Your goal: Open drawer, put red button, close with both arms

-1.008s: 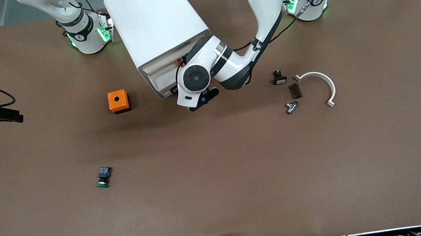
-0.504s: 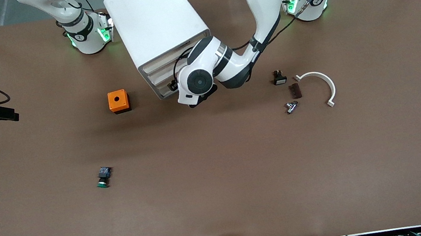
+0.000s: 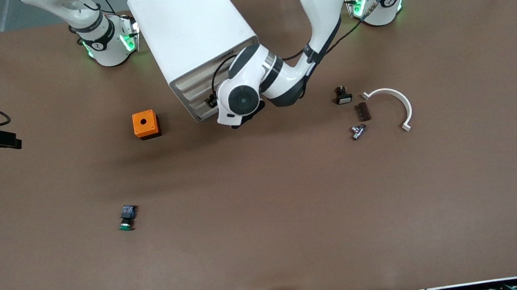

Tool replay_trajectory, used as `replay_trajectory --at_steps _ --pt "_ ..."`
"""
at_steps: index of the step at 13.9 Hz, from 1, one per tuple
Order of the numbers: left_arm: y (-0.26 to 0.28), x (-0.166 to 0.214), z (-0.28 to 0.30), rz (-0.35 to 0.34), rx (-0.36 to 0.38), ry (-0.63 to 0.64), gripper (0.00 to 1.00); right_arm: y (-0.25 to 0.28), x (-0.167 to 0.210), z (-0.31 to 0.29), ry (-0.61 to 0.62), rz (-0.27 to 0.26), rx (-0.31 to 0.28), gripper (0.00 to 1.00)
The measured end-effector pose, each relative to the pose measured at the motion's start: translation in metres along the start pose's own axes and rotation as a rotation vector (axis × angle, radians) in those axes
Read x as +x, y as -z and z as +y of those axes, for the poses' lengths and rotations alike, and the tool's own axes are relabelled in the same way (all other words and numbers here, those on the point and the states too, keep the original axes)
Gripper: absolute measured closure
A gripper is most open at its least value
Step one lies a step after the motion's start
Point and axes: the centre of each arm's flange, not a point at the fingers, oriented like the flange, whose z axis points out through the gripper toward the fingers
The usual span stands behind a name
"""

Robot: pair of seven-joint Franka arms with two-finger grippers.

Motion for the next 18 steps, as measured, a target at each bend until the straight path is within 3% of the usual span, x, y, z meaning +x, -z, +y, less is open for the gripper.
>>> replay_trajectory --at_steps 3,5,9,13,18 --pt "0.004 0.001 0.0 0.015 -0.004 -0.005 0.0 0.011 -0.002 0.0 0.0 0.013 0.0 0.0" --pt "0.028 0.006 -0.001 0.081 -0.022 -0.024 0.0 0.011 -0.003 -0.001 0.001 0.012 0.0 0.0" --pt "0.141 0.027 -0.032 0.257 -0.042 -0.035 0.0 0.014 -0.01 -0.001 0.002 -0.03 0.0 0.0" --pt "0.276 0.061 -0.106 0.296 -0.085 -0.09 0.0 0.011 -0.017 -0.003 0.007 -0.084 -0.001 0.0" --pt "0.383 0.096 -0.219 0.321 -0.027 -0.232 0.0 0.011 -0.018 -0.004 0.009 -0.093 -0.001 0.0"
